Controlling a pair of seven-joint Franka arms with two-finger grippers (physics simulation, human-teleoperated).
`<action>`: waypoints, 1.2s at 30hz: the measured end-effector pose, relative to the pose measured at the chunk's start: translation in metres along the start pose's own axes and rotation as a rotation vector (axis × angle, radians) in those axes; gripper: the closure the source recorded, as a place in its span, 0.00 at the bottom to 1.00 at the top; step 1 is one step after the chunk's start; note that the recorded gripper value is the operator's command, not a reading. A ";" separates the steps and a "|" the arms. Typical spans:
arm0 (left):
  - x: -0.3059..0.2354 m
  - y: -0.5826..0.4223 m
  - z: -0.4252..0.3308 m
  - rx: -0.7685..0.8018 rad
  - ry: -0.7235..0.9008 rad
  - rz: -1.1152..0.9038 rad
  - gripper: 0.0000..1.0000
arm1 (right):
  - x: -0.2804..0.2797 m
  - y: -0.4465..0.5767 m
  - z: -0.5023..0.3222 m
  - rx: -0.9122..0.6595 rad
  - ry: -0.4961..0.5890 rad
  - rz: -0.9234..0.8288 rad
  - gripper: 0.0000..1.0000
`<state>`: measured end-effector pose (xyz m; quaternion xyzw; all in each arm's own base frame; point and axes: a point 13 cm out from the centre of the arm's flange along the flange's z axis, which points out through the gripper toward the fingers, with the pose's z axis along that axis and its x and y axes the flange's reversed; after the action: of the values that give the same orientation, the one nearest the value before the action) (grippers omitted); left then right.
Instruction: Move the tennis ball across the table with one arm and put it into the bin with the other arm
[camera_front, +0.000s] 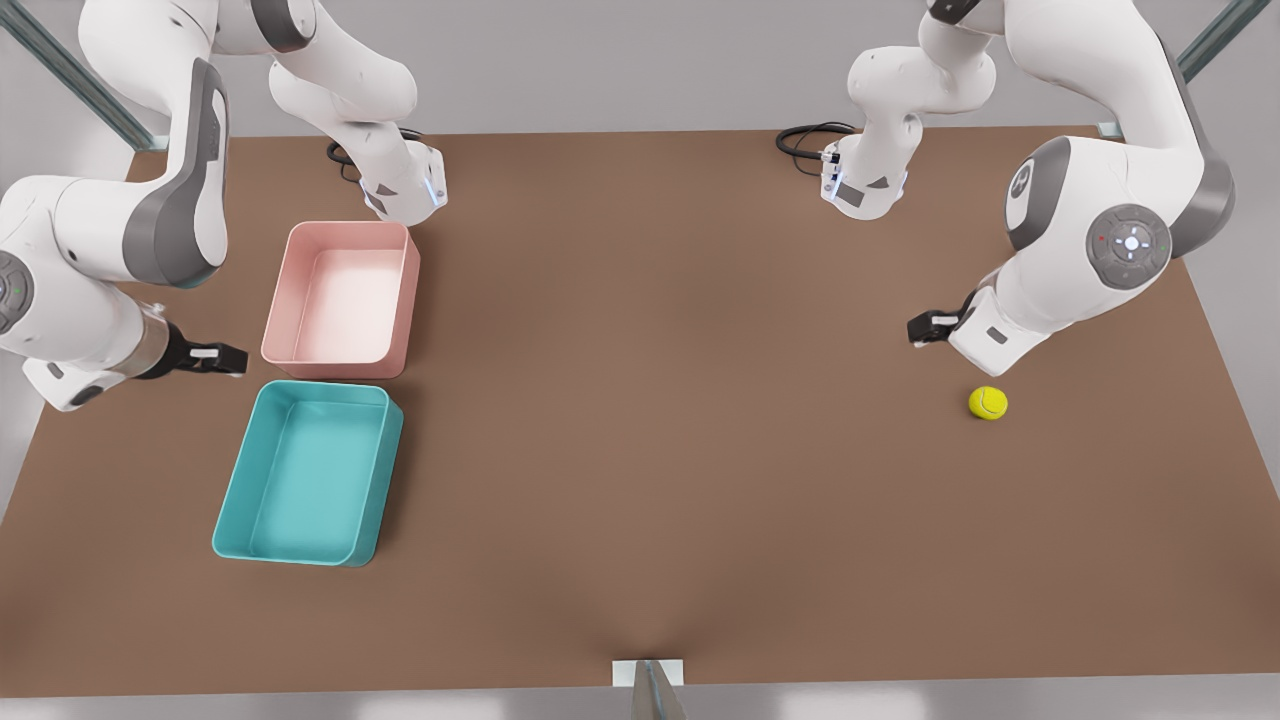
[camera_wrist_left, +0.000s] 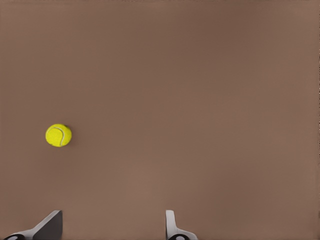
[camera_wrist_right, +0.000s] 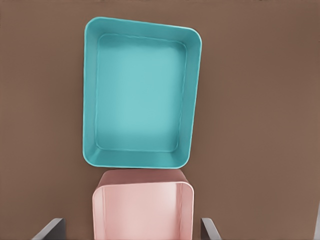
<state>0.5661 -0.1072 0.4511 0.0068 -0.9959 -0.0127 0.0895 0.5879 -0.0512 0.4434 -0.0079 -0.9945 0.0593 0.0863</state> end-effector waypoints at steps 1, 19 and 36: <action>-0.001 0.000 0.000 0.001 -0.003 0.001 0.00 | -0.001 0.000 -0.001 0.000 -0.006 0.000 0.00; -0.043 0.266 0.261 0.017 0.064 0.560 0.79 | -0.009 0.011 0.038 -0.017 0.050 -0.012 0.00; -0.032 0.322 0.377 -0.036 0.122 1.444 0.79 | -0.009 0.002 0.041 -0.128 0.041 0.006 0.00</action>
<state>0.5263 0.2240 0.0828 -0.6533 -0.7449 0.0334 0.1312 0.5897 -0.0545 0.4019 -0.0174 -0.9942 -0.0045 0.1057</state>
